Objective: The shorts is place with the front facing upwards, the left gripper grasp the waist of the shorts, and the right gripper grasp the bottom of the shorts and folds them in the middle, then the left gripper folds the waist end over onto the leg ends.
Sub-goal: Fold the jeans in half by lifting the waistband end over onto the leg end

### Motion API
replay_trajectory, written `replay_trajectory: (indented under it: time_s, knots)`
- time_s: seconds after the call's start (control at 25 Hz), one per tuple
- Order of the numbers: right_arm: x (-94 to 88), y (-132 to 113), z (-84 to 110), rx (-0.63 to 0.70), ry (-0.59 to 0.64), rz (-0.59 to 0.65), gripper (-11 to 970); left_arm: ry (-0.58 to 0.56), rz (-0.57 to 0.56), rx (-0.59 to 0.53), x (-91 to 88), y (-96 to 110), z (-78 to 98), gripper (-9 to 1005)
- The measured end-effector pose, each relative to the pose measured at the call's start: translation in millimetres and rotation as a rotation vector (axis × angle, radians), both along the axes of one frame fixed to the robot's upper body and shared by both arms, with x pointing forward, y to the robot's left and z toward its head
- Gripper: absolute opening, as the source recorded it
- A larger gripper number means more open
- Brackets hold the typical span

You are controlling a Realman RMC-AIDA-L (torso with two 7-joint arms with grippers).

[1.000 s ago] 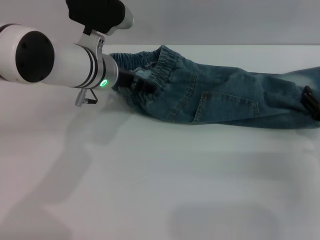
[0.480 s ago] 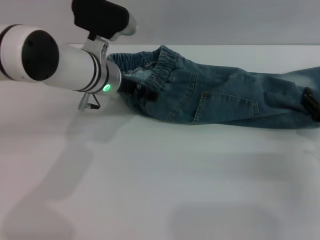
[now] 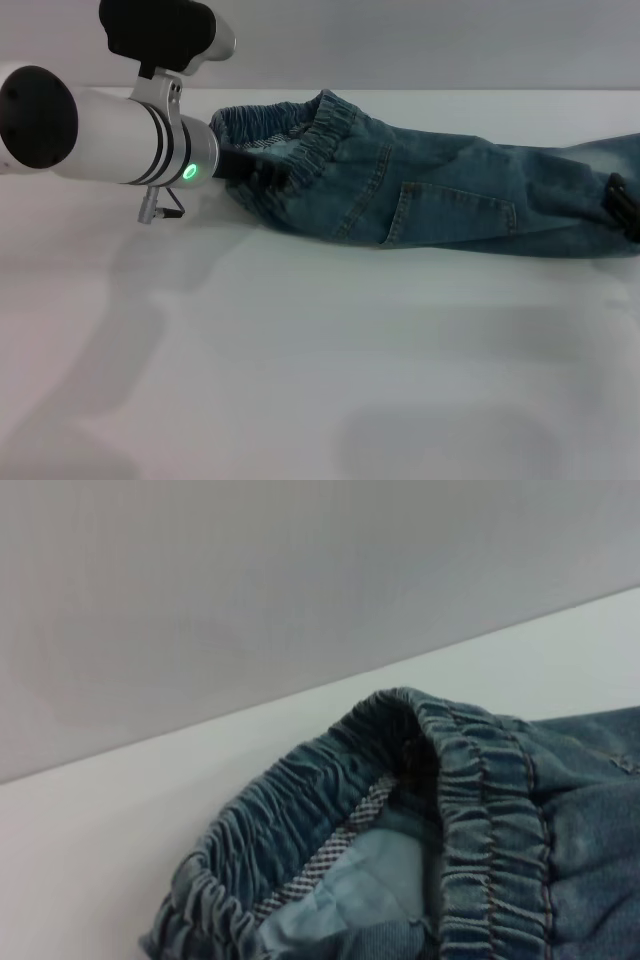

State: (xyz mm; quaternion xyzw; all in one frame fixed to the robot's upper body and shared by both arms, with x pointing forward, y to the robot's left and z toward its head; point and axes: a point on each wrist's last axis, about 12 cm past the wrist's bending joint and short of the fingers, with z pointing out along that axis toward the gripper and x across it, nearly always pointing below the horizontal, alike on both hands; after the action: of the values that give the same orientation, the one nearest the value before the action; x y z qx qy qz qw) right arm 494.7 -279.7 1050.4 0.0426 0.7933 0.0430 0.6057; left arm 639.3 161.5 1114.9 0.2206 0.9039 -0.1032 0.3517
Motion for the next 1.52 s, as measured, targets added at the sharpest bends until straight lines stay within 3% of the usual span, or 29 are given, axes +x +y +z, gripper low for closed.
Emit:
replay_trajectory:
  time_s: [0.12,0.32,0.56,1.0,1.52]
  knots:
    - [0.2,0,0.5,-0.003,-0.001,0.002,828,0.003,-0.004,0.004,-0.6,-1,-1.0,504]
    - [0.7,0,1.3,-0.004,-0.003,0.000,829,-0.002,-0.010,0.002,-0.8,-2,0.9,262]
    - [0.2,-2,0.2,-0.001,0.005,-0.006,829,-0.016,-0.011,-0.009,-2.1,-2,4.3,46]
    - [-1.8,-5,-0.3,0.001,0.011,-0.014,829,-0.002,0.052,-0.039,-7.5,13,-0.5,25]
    - [4.5,4,0.8,0.012,0.045,0.025,829,-0.063,0.222,-0.114,-32.6,59,2.2,48]
